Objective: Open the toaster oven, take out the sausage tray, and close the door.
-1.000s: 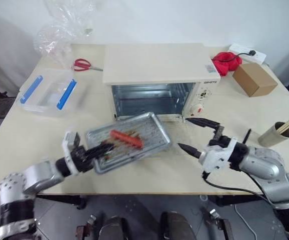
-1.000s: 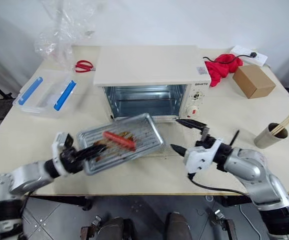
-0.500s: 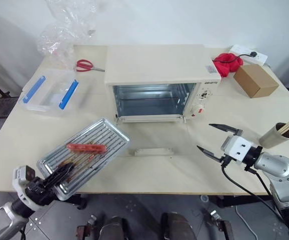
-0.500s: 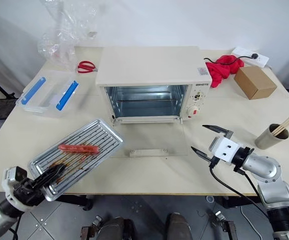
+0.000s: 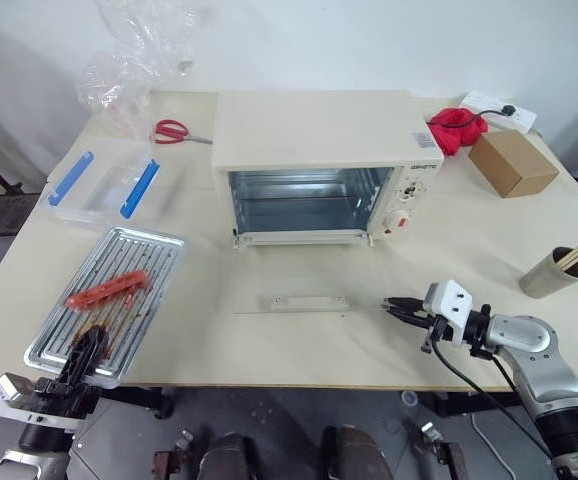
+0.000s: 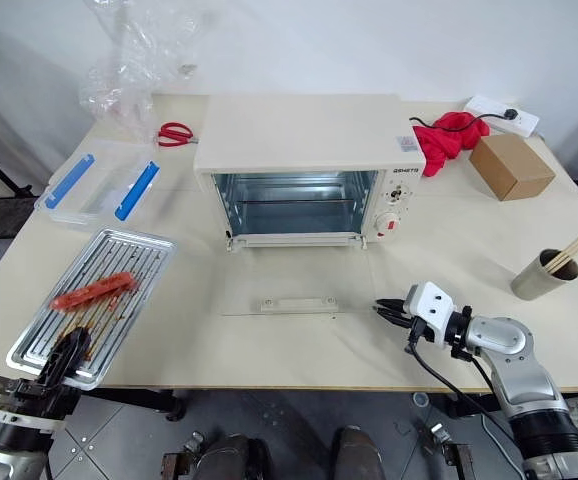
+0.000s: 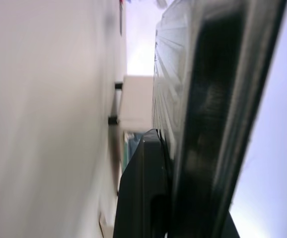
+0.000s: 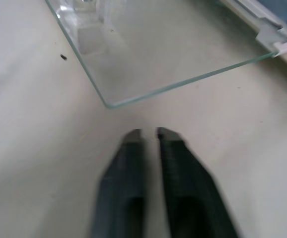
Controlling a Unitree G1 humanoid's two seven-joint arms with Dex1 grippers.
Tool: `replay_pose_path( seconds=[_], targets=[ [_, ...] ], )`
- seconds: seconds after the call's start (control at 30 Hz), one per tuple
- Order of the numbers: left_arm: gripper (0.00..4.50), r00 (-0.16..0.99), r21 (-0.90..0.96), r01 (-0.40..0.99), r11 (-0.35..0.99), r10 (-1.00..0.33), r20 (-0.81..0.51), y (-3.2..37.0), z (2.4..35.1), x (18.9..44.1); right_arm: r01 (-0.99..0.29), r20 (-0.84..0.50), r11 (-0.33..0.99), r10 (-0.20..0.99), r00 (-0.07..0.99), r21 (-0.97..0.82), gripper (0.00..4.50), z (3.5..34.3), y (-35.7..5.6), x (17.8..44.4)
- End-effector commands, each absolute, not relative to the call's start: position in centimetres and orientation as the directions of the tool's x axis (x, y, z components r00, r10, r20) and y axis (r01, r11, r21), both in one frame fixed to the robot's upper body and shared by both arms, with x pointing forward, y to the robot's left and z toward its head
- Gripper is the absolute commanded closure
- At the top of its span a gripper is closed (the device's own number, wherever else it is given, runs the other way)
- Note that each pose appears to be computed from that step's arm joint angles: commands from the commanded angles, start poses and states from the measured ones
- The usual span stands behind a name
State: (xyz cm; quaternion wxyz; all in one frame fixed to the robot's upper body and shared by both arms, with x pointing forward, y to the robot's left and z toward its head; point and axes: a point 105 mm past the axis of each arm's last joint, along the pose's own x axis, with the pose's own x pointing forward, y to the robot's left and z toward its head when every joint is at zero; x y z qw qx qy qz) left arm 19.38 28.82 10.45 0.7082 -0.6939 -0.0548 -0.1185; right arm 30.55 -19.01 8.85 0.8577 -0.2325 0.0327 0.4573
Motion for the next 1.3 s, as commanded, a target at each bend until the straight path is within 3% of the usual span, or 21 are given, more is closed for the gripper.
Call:
replay_pose_path(
  seconds=[0.03,0.33,0.63,0.83,1.13,1.23,1.3],
  targets=[
    [4.5,0.959,-0.961,0.274,0.031,-0.08,0.271,29.0,11.8,20.2,-0.801,-0.229,0.485,0.785,0.575,-0.35,4.47,9.5,-18.5,31.0],
    [4.5,0.948,-0.954,0.298,0.031,-0.126,0.292,28.3,13.1,22.3,-0.78,-0.052,0.483,0.837,0.545,-0.398,4.47,12.8,-16.4,31.2],
    [4.5,0.945,-0.953,0.3,0.036,-0.145,0.292,27.9,13.4,22.7,-0.727,0.201,0.53,0.845,0.495,-0.437,4.47,19.6,-15.8,29.4],
    [4.5,0.947,-0.955,0.295,0.035,-0.141,0.287,27.8,13.4,22.7,-0.73,0.356,0.608,0.787,0.504,-0.311,4.47,23.0,-15.6,30.6],
    [4.5,0.938,-0.96,0.279,0.037,-0.227,0.264,26.6,12.6,21.5,-0.837,0.278,0.499,0.856,0.436,-0.225,4.47,23.3,-15.3,29.3],
    [4.5,0.93,-0.966,0.252,0.057,-0.292,0.225,26.4,12.1,20.9,-0.842,0.212,0.434,0.899,0.383,-0.32,3.89,22.8,-15.6,27.5],
    [4.5,0.911,-0.971,0.229,0.069,-0.368,0.189,25.9,11.7,20.4,-0.834,0.162,0.378,0.926,0.342,-0.401,3.21,22.1,-15.5,26.1]
  ],
)
